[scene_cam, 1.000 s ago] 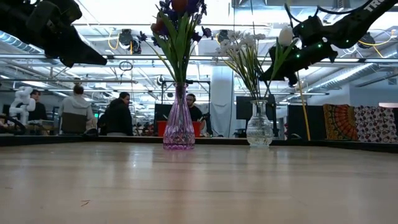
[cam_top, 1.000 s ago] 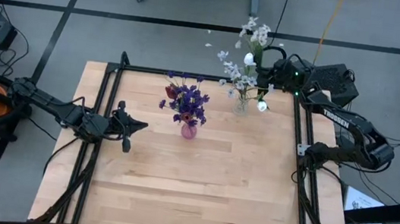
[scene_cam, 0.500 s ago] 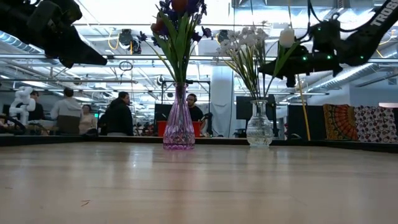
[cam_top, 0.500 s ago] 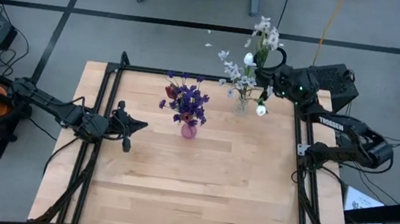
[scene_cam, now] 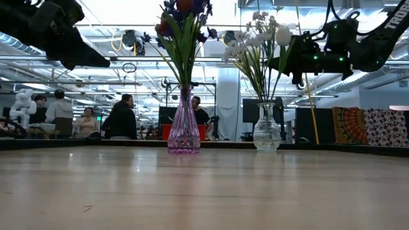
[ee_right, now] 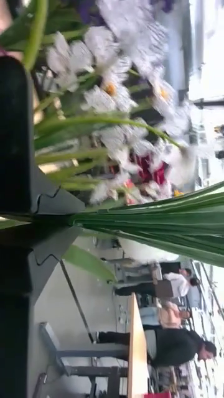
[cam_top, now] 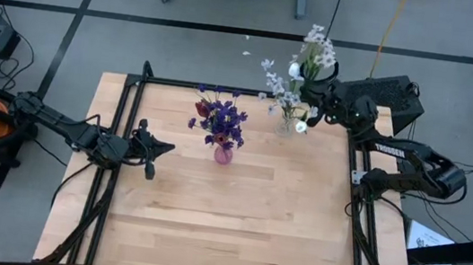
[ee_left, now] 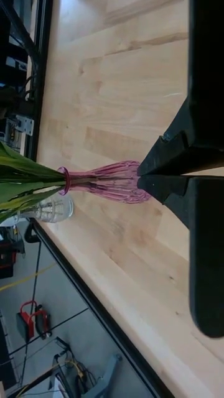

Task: Sort flowers into vase by color
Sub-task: Put the white flowers into the transparent vase

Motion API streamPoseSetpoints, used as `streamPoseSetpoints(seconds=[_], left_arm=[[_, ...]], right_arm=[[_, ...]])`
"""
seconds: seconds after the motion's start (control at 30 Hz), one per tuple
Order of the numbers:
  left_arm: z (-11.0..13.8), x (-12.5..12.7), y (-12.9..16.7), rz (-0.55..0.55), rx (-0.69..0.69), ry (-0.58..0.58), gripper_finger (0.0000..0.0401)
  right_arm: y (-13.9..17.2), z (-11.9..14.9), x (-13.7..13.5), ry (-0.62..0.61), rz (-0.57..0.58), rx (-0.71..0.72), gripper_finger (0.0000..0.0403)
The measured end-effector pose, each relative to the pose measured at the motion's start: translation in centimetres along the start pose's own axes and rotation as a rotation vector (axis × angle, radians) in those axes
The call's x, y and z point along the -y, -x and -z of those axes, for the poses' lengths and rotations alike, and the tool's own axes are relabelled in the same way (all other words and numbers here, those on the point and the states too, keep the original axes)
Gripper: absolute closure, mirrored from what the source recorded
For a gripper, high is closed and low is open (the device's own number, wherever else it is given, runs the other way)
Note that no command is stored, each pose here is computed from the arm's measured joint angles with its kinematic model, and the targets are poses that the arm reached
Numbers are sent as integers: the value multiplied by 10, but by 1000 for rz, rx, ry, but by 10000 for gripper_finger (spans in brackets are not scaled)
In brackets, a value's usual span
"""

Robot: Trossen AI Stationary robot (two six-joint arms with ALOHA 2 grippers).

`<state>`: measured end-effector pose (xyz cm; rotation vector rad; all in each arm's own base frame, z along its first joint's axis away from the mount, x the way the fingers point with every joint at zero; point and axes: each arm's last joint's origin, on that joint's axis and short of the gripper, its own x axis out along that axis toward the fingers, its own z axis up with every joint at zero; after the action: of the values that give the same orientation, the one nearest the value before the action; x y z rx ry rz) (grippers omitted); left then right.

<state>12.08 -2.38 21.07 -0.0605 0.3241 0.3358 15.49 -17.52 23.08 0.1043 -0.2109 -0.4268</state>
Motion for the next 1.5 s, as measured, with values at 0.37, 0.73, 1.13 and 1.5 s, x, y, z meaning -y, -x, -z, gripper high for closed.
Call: streamPoseSetpoints(seconds=[0.37,0.73,1.13,1.5], left_arm=[[0,0,0,-1,-3,-3,398],[0,0,0,-1,-3,-3,398],[0,0,0,-1,-3,-3,398],[1,0,0,-3,-11,-9,398]], right_arm=[[-7,23,-2,31,-10,-134,402],[-11,50,6,-11,9,-243,371],[-11,52,7,24,7,-261,362],[2,41,1,85,84,-358,301]])
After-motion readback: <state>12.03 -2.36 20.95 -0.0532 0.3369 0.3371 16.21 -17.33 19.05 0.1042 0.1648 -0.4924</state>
